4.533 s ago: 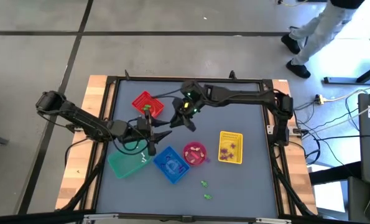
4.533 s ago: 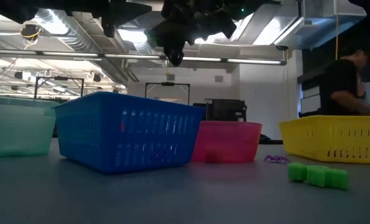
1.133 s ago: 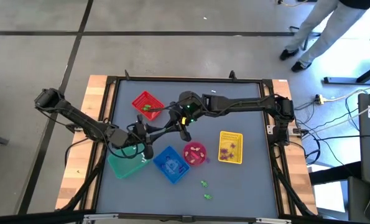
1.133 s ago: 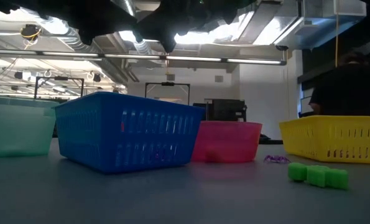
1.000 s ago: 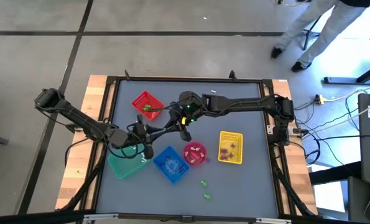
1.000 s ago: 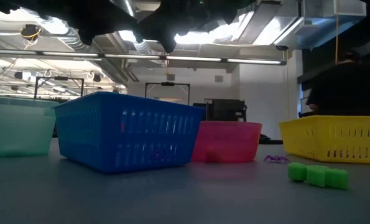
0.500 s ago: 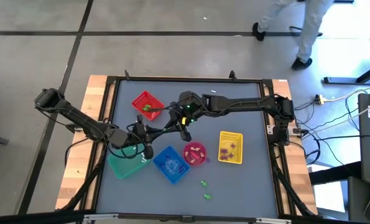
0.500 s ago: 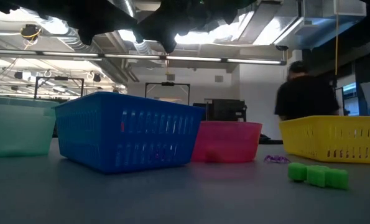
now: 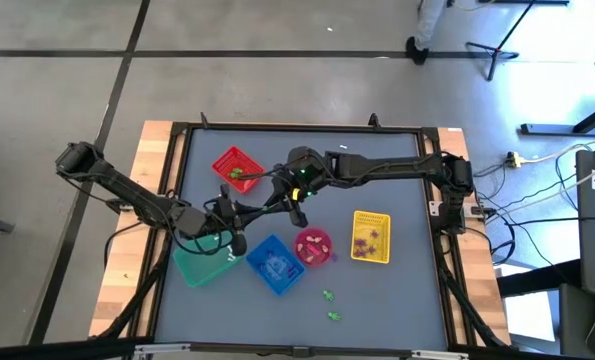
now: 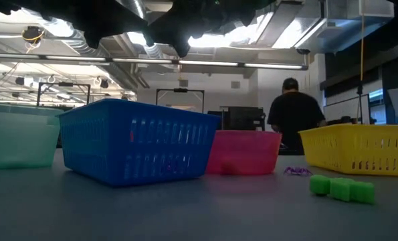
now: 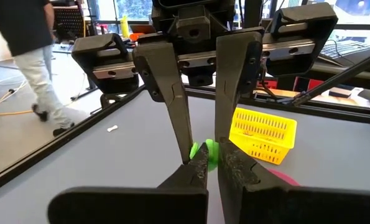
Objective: Sort Halloween decoration
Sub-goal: Put the green skeleton toy into the red bin
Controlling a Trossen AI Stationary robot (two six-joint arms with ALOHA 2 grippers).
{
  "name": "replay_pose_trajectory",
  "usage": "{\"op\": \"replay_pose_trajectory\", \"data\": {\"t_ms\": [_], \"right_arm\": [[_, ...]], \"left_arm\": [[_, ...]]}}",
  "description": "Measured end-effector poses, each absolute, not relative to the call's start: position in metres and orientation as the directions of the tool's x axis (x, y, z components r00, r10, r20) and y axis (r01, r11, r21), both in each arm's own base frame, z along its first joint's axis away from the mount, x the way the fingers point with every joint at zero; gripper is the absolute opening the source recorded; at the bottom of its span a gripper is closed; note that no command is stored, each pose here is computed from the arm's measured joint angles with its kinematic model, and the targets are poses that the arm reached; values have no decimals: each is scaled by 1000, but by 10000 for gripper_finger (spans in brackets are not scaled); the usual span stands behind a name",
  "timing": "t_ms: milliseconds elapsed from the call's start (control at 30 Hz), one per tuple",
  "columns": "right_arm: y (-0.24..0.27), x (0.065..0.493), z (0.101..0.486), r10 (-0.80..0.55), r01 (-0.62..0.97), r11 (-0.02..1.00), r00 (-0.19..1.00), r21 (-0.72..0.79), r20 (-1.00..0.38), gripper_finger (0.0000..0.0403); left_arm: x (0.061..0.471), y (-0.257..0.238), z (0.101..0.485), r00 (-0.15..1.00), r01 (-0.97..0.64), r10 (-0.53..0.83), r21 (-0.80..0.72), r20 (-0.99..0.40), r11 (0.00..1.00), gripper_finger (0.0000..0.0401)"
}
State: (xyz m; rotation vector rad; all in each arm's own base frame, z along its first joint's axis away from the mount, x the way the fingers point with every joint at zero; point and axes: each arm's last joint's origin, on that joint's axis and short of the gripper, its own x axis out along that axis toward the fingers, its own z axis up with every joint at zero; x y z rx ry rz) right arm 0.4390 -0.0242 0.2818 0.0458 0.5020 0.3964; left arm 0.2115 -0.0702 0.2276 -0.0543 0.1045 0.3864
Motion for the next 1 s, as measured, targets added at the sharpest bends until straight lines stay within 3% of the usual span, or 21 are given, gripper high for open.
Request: {"op": "replay_pose_trajectory", "data": {"t_ms": [400, 800, 1000], "right_arm": [[-29, 438, 284, 332, -315, 942, 820, 117, -466, 195], [-60, 426, 291, 242, -217, 970, 828, 109, -507, 206], [-63, 425, 290, 223, -198, 975, 827, 105, -517, 206]], "left_arm": [[211, -70, 228, 915, -393, 388, -31, -110, 919, 0], [205, -45, 236, 839, -539, 534, -24, -103, 842, 0], [192, -11, 227, 771, -593, 579, 32, -266, 805, 0]]}}
